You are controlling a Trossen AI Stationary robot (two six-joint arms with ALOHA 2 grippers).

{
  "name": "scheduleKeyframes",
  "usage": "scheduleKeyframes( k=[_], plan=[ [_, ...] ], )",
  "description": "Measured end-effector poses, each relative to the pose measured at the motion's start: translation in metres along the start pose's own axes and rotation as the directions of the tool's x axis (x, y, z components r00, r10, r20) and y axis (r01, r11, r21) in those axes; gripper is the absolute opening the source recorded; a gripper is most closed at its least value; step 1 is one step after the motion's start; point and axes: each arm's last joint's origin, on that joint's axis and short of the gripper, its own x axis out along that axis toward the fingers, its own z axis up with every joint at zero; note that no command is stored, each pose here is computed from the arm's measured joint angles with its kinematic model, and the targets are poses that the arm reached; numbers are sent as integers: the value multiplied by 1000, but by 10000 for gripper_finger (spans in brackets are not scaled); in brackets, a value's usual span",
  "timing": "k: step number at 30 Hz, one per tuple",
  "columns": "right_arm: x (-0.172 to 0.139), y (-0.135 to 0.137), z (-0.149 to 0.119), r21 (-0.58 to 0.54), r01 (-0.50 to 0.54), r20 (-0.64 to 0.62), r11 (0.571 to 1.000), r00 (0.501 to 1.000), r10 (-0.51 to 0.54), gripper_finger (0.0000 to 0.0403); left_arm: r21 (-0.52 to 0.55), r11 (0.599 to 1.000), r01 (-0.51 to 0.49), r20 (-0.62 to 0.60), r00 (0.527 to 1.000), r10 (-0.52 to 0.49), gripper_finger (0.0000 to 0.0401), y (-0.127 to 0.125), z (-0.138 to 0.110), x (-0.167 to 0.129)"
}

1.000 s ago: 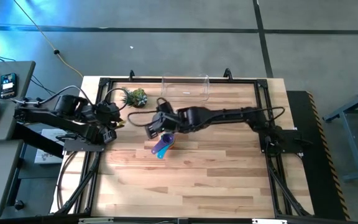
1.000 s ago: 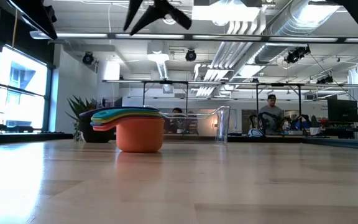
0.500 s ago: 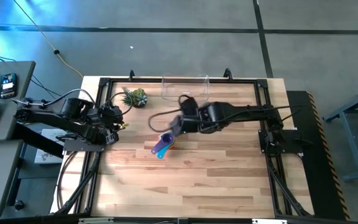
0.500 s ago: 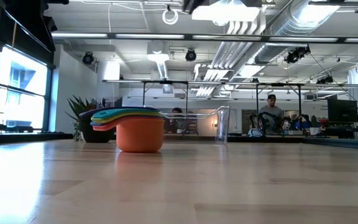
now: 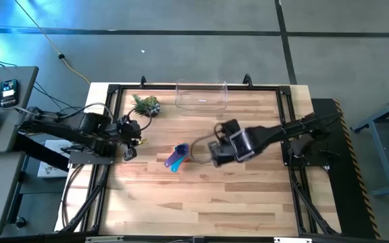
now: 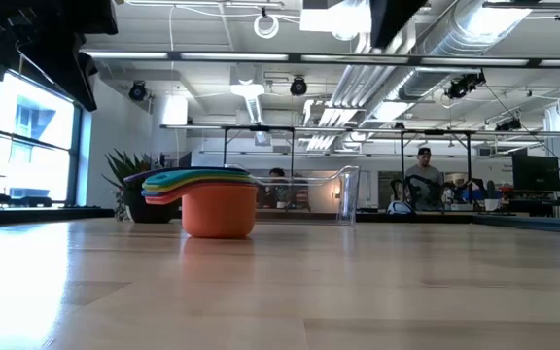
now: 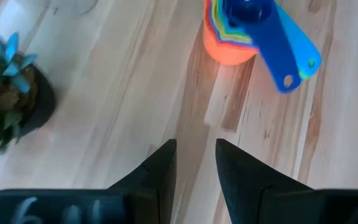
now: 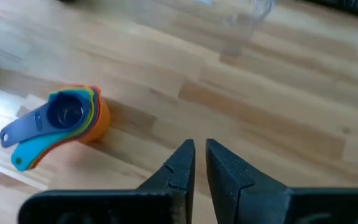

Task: Nest measuring cups in basket
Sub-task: Adjust the stacked measuring cups

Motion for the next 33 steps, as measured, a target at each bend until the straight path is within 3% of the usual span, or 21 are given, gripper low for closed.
scheduleKeyframes(
  k=[7,14,22,31,33],
  plan=[
    [20,-13,-40,160,-82,-42,984,995,89,26,29,1000,-5,-12,1000,5,104,-7,7,14],
    [52,0,-70,294,-180,-102,939,970,218,26,48,999,-15,-46,999,17,104,-18,19,39],
    [85,12,-85,415,-352,-16,839,919,394,26,61,998,-22,-114,993,29,104,-31,28,75],
    [122,37,-100,451,-385,2,805,903,431,25,44,999,-30,-153,988,36,104,-39,31,102],
    [131,45,-101,476,-413,20,776,888,460,25,44,999,-22,-164,986,29,104,-41,31,106]
  ],
)
